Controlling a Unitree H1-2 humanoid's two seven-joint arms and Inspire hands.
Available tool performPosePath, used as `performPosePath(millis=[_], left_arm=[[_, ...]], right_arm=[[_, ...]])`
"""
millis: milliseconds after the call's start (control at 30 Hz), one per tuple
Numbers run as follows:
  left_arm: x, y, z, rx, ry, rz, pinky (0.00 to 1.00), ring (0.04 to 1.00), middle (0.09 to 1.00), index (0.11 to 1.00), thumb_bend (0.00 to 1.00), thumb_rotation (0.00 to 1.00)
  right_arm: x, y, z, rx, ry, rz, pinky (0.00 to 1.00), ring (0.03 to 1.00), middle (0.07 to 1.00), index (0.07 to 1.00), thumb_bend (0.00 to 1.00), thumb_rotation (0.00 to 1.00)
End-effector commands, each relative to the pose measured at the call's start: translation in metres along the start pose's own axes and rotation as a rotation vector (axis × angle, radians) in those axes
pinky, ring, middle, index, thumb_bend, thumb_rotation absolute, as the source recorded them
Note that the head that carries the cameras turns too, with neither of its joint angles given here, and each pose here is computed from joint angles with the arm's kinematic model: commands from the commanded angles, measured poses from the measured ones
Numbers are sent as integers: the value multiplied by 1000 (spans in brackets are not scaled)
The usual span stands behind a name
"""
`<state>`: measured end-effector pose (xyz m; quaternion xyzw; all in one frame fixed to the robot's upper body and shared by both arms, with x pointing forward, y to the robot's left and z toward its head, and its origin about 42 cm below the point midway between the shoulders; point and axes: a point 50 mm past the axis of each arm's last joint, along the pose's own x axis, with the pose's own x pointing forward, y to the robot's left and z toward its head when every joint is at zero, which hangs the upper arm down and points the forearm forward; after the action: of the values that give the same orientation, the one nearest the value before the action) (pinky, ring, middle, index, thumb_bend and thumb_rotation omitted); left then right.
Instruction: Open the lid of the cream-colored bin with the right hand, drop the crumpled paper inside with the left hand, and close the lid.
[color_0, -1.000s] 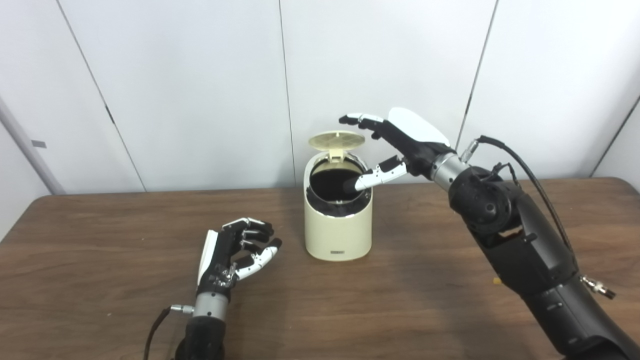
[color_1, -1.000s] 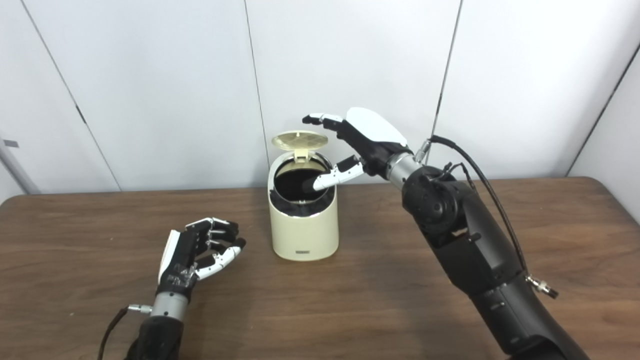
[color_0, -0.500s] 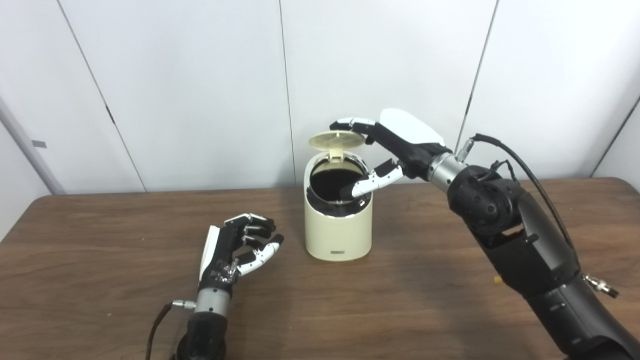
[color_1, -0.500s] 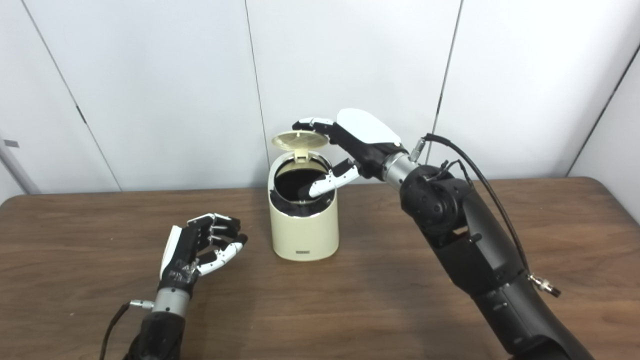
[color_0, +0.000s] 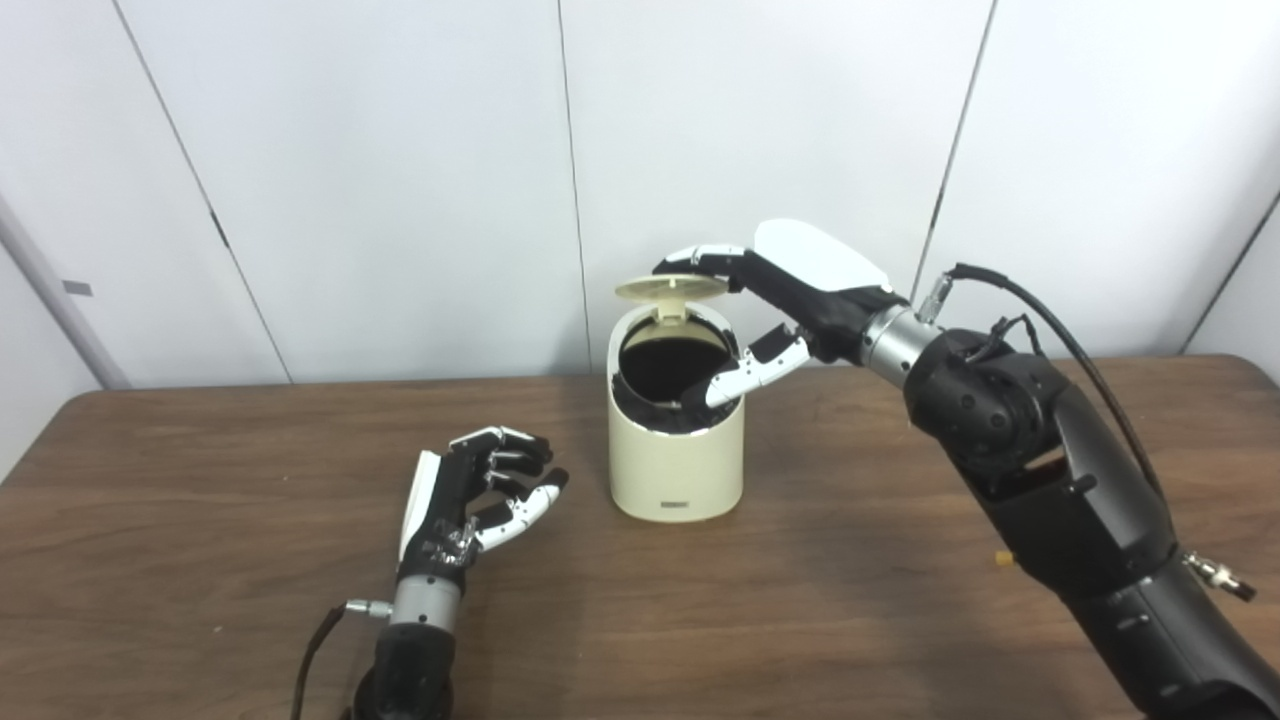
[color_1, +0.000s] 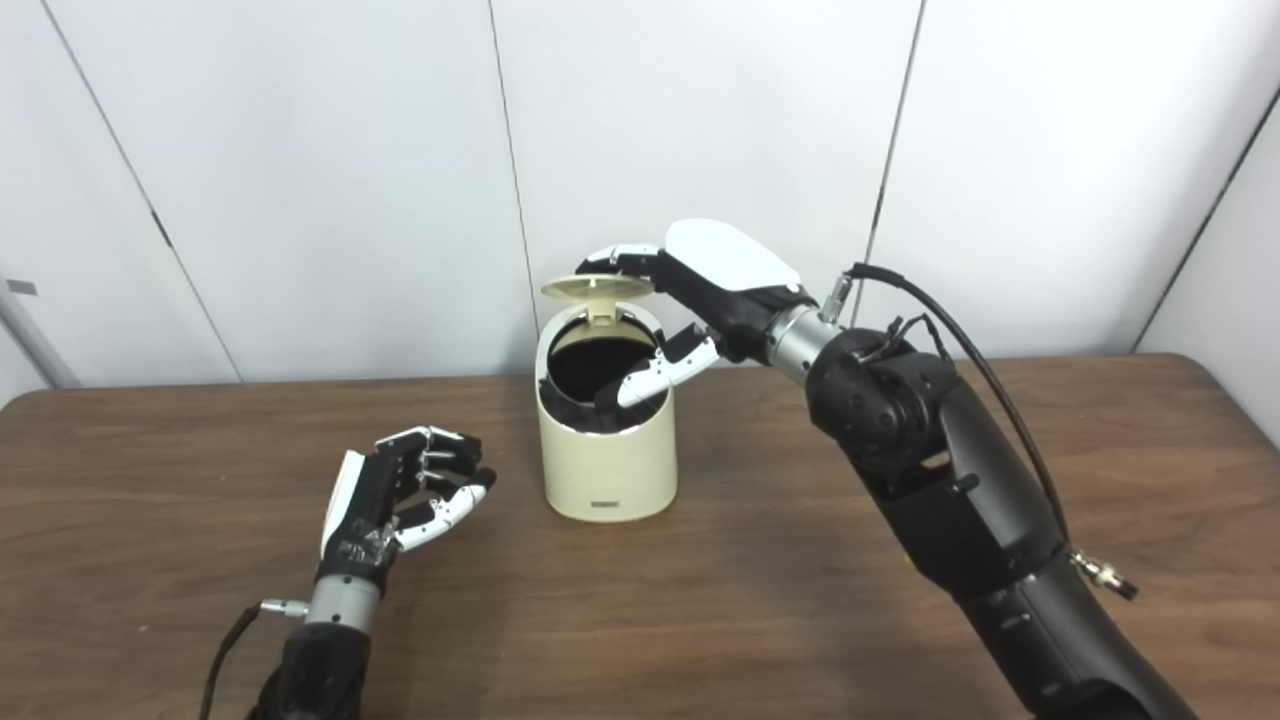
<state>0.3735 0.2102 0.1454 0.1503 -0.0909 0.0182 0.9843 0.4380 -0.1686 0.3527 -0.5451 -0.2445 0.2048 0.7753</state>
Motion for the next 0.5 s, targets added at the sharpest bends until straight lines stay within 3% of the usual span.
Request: performPosePath(millis=[0, 467], left_arm=[[15, 4, 25, -6, -87, 22, 510, 615, 672, 700, 625, 40], [16, 6, 29, -7, -90, 21, 516, 616, 668, 701, 641, 68]], right_arm=[[-1, -26, 7, -47, -39, -58, 750, 845, 809, 780, 820, 510], [-12, -23, 3, -41, -35, -9, 812, 879, 788, 751, 797, 452]])
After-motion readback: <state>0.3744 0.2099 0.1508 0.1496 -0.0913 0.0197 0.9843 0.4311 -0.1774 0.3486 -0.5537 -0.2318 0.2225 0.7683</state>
